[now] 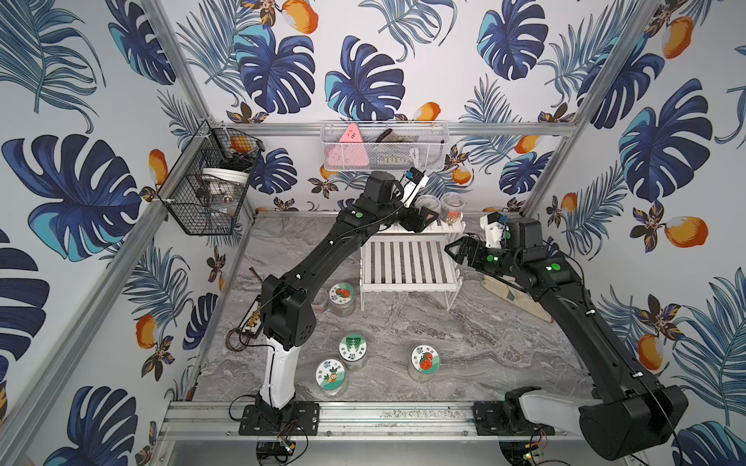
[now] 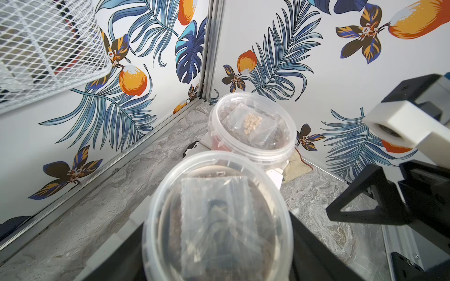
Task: Place the seed container on the shelf
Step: Place the seed jar on the shelf.
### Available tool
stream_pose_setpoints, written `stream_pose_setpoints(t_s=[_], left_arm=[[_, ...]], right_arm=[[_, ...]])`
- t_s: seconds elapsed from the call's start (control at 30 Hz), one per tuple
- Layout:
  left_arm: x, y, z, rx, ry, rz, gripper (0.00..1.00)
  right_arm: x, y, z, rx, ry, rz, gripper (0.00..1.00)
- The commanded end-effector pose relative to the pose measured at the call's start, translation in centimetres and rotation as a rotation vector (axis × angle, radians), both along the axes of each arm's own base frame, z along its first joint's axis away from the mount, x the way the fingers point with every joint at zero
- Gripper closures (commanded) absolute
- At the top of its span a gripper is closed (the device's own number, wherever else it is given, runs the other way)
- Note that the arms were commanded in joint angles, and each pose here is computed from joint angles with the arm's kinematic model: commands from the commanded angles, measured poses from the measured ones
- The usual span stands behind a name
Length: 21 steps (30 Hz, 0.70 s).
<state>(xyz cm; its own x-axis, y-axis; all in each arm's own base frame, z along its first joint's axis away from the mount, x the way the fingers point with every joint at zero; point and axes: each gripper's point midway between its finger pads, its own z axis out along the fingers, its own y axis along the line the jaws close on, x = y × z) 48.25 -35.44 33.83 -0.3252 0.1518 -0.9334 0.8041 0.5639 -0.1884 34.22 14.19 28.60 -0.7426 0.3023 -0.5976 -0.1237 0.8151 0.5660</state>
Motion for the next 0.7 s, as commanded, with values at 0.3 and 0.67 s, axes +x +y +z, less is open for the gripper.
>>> stream_pose_setpoints(t_s=[0.3, 0.67], left_arm=[[0.13, 0.57, 0.24, 0.025, -0.03, 0.034, 0.16], [-0.1, 0.23, 0.29, 0.018, -0.023, 0.012, 0.16]], right_arm=[[-0.02, 0.21, 0.18, 0.005, -0.008, 0.011, 0.03], [-0.08, 0.13, 0.16, 0.007, -0.007, 0.006, 0.03]])
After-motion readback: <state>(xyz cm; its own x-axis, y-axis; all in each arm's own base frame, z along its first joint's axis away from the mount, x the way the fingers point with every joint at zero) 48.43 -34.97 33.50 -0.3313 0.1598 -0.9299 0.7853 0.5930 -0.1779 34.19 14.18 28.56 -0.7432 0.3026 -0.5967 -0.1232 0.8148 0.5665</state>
